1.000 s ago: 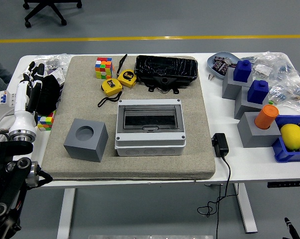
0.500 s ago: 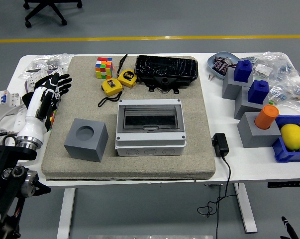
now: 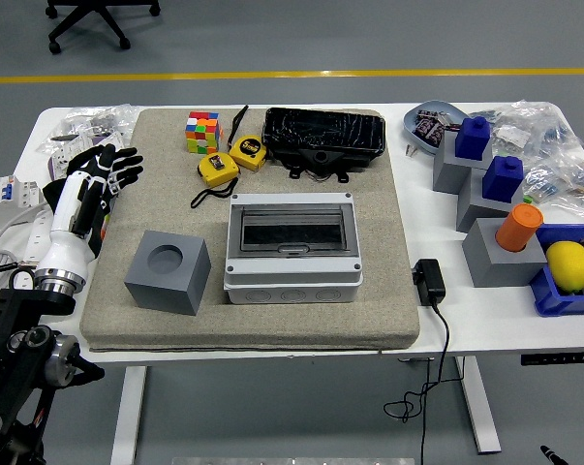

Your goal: Fetch the battery,place it into the box,close the lid of the box

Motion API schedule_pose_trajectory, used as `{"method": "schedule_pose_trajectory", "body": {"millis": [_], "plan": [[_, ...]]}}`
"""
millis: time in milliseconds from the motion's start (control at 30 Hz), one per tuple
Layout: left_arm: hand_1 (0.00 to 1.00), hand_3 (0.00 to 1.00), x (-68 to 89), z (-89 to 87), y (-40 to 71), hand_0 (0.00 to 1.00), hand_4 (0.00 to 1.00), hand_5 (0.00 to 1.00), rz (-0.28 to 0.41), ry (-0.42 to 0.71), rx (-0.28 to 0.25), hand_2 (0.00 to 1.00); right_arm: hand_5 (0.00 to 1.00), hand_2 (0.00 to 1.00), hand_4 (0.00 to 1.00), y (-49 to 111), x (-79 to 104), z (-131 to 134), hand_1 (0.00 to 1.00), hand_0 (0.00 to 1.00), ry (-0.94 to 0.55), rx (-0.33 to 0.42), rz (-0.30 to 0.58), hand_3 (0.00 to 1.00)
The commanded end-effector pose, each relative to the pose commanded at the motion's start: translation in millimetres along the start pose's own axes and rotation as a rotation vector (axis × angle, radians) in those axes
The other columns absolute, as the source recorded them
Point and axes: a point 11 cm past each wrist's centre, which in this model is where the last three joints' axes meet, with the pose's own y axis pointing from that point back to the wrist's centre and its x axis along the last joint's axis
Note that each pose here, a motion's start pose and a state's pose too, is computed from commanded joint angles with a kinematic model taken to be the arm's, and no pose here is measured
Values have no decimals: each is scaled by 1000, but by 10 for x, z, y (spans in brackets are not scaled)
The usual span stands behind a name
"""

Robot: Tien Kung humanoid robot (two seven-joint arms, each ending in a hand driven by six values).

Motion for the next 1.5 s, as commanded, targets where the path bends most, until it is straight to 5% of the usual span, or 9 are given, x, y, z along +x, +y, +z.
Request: {"method": "schedule_pose_trajectory", "body": {"millis": [167, 200, 367, 400, 567, 600, 1167, 1200, 1500], "plan": [[723, 652, -15, -6, 5, 742, 998, 947, 1, -29, 8, 703, 762, 489, 919, -2, 48, -42, 543, 716, -9, 28, 24, 407], [713, 652, -20, -4, 4, 726, 998, 941, 0, -29, 7, 697, 721, 408, 998, -2, 44, -44, 314, 296, -7, 26, 19, 682], [713, 652, -23, 2, 3, 726, 998, 941, 0, -32, 7, 697, 721, 408, 998, -3, -11, 2, 314, 296, -23, -12, -31, 682], [707, 650, -24, 1, 3, 725, 998, 912, 0, -32, 7, 695, 998, 797, 998, -2, -25, 13, 731, 798, -28, -19, -43, 940], [707, 650, -25, -1, 11, 725, 998, 912, 1, -32, 8, 695, 998, 797, 998, -1, -73, 34, 731, 798, -34, -32, -96, 940], [704, 649, -27, 1, 10, 723, 998, 905, 1, -32, 8, 691, 998, 916, 998, 0, -82, 31, 954, 998, -40, -30, -106, 955], [709, 657, -64, -12, 9, 737, 998, 907, -9, -31, 15, 694, 998, 983, 998, 11, -114, 52, 998, 998, 21, -83, -139, 998], [707, 656, -63, -15, 10, 734, 998, 947, -8, -28, 16, 692, 998, 917, 998, 10, -102, 56, 998, 998, 17, -86, -118, 919], [706, 657, -77, -13, 3, 731, 998, 967, -10, -27, 17, 691, 998, 859, 998, 4, -49, 59, 942, 998, 2, -80, -65, 847]]}}
